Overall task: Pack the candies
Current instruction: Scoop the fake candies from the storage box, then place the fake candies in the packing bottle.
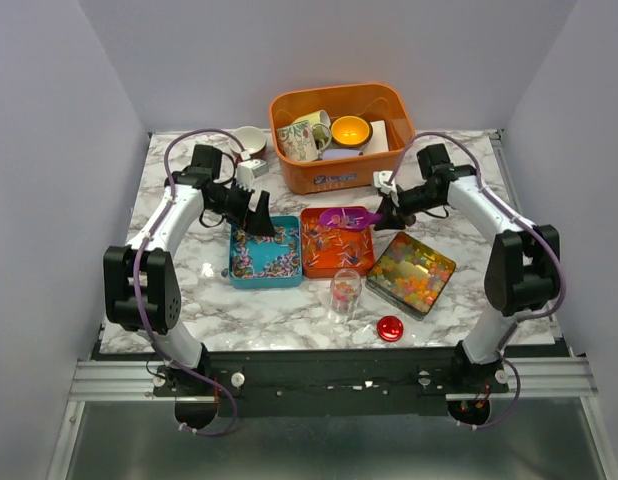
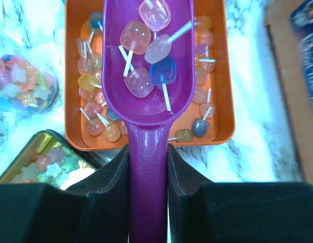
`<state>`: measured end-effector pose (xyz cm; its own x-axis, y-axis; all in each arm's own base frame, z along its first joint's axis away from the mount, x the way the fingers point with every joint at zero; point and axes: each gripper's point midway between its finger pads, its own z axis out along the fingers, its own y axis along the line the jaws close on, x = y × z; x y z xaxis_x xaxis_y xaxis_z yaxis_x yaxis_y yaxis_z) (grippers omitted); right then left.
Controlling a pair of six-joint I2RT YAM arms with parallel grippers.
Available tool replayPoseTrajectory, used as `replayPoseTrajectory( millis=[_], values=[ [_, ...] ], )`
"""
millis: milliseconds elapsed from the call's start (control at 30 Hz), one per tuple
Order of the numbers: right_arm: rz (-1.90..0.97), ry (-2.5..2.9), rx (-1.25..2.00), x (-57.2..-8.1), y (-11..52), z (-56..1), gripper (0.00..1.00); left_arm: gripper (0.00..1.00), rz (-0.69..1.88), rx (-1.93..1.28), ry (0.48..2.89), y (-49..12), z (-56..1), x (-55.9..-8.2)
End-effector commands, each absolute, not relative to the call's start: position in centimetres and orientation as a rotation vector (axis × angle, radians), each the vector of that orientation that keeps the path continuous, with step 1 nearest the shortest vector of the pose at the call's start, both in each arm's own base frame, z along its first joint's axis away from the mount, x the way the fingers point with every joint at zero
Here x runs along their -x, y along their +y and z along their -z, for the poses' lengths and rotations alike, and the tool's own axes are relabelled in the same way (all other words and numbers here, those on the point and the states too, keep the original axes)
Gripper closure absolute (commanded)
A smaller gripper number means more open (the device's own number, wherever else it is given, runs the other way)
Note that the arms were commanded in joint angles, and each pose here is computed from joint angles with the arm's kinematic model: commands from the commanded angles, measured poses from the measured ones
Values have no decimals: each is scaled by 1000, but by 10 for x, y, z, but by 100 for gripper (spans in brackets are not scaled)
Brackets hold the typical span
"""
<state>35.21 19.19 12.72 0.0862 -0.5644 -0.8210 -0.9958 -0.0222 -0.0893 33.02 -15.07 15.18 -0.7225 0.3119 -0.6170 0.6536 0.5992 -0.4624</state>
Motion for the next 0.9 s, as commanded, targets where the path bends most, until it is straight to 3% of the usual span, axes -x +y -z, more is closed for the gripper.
replayPoseTrajectory(
  millis=[0,100,433,867],
  values=[
    [-740,1557,1649,-336,183,-160,99,1,572,-672,2375,-114,-148,-357],
    [-659,1587,1681,-319,167,-177,99,1,460,-612,2334,-104,-156,-371],
    [-471,1720,1857,-255,117,-189,99,1,432,-516,2290,-100,-174,-375],
    [-376,1756,2025,-229,94,-195,99,1,421,-455,2294,-95,-161,-361]
  ],
)
